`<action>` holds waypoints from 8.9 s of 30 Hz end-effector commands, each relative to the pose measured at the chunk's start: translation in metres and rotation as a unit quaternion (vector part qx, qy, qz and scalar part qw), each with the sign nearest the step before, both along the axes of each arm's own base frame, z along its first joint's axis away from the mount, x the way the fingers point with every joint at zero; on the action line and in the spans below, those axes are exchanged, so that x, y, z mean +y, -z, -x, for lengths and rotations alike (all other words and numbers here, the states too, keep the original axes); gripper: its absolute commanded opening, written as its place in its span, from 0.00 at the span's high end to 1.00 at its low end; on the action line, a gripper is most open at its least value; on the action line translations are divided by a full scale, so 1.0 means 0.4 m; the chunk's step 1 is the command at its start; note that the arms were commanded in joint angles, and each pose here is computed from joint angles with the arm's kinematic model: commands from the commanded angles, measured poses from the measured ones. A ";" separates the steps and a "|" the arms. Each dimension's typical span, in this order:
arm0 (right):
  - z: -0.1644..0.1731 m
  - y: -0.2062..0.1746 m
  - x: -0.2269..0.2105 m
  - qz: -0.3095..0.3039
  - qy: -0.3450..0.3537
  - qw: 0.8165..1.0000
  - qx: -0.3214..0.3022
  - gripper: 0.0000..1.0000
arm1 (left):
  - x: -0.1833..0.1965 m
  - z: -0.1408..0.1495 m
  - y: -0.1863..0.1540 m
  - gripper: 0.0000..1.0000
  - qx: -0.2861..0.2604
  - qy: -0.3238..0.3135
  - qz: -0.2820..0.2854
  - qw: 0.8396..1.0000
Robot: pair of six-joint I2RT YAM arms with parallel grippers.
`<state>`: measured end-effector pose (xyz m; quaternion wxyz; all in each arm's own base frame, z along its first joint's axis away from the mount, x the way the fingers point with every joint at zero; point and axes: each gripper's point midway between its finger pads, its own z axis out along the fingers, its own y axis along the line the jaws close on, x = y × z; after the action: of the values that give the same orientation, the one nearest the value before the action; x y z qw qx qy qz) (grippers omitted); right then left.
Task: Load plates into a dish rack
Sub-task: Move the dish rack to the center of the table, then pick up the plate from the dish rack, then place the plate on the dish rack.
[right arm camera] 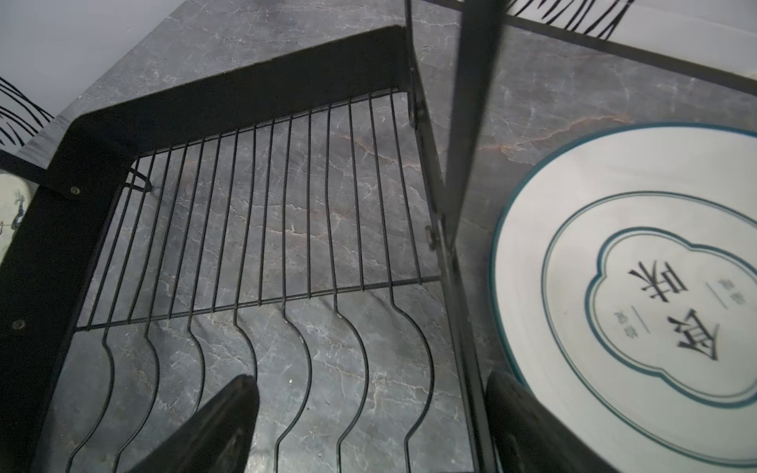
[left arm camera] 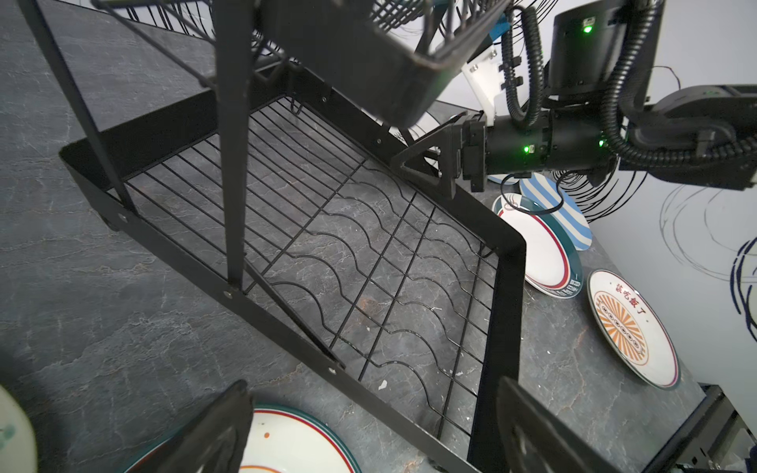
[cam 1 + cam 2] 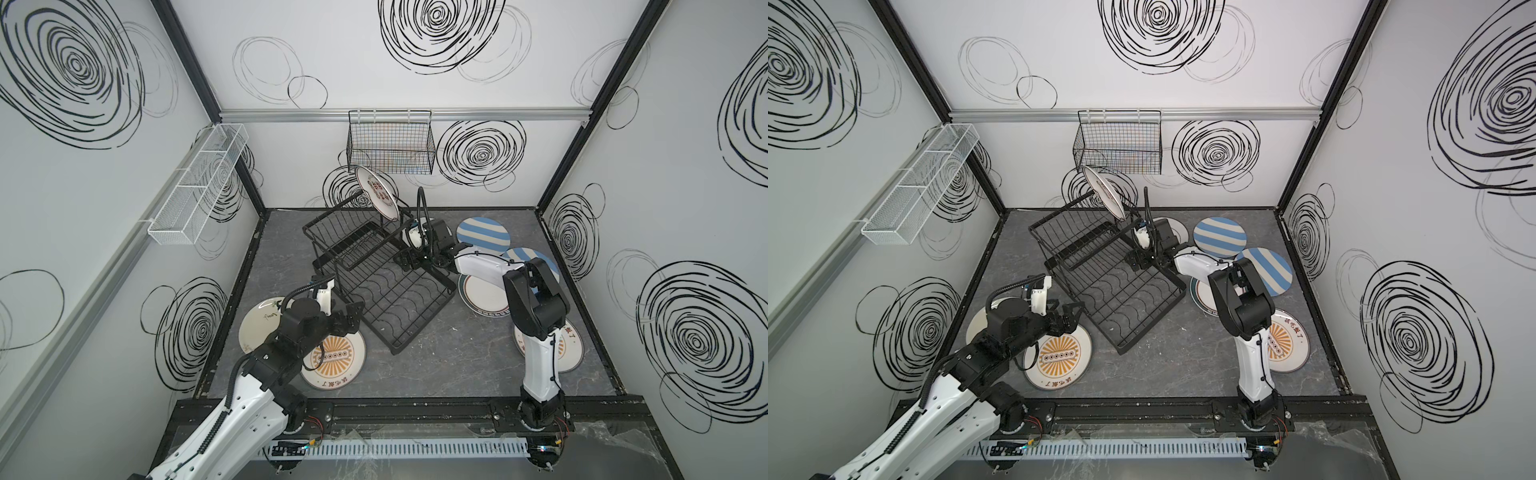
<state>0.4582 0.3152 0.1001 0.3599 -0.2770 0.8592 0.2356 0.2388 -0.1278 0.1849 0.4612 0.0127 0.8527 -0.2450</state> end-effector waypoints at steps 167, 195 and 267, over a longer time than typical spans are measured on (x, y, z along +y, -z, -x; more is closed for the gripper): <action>-0.023 -0.942 -0.093 0.103 0.237 0.855 -0.449 1.00 | 0.021 -0.022 0.072 0.04 0.016 -0.037 0.001 0.999; -0.017 -0.877 -0.134 0.145 0.224 0.842 -0.469 1.00 | 0.024 -0.025 0.073 0.04 0.016 -0.039 -0.002 0.999; -0.012 -0.743 -0.260 0.107 0.274 0.858 -0.422 0.82 | 0.028 -0.025 0.071 0.04 0.016 -0.041 0.000 0.999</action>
<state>0.4620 0.2355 0.3969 0.7090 -0.1649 0.6812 -0.0783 0.2464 -0.1174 0.1509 0.4468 -0.0227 0.8664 -0.2217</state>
